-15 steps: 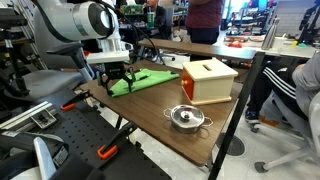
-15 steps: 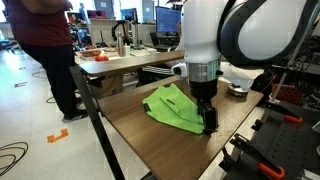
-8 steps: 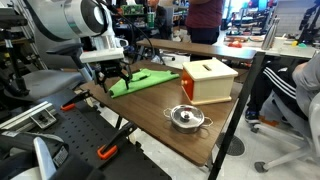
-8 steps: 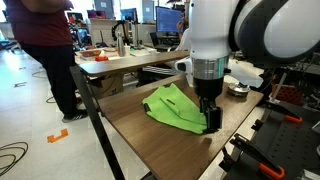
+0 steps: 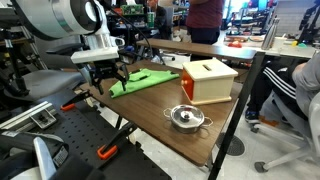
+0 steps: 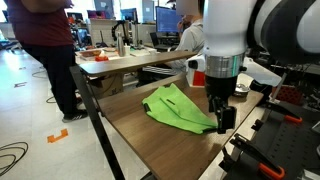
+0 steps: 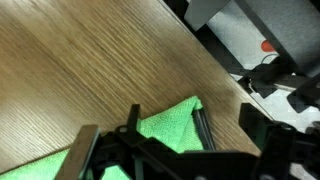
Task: Fold the green towel from bottom to top
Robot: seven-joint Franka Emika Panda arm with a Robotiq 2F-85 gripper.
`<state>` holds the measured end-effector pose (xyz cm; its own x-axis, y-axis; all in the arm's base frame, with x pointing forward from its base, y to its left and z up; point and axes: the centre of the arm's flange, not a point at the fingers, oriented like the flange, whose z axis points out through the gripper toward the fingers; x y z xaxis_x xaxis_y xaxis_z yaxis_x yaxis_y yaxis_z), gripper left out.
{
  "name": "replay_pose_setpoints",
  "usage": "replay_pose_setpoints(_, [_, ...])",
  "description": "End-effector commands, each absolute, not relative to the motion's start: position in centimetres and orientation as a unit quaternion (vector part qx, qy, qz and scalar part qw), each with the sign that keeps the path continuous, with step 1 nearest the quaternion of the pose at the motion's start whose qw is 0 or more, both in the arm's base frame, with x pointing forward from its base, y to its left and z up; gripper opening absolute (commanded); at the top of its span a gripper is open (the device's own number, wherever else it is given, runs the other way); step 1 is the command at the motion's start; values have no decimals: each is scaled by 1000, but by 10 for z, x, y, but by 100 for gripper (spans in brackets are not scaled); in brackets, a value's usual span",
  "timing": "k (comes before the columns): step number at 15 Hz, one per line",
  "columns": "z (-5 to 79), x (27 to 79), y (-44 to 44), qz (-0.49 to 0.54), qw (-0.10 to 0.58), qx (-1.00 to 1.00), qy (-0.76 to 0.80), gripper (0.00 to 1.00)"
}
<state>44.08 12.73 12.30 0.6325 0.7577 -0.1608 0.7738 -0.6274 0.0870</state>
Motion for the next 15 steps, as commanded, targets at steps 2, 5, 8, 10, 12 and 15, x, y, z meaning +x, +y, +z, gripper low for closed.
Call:
replay_pose_setpoints(2, [118, 443, 131, -51, 79, 899, 427, 100])
replay_pose_setpoints(5, [113, 452, 136, -53, 80, 900, 425, 66])
replay_pose_setpoints(8, [106, 465, 142, -55, 82, 901, 422, 42])
replay_pose_setpoints(10, [102, 476, 145, -56, 84, 902, 420, 27])
replay_pose_setpoints(12, [102, 479, 148, -61, 88, 901, 419, 14])
replay_pose_setpoints(15, [104, 484, 148, -62, 94, 903, 415, 0])
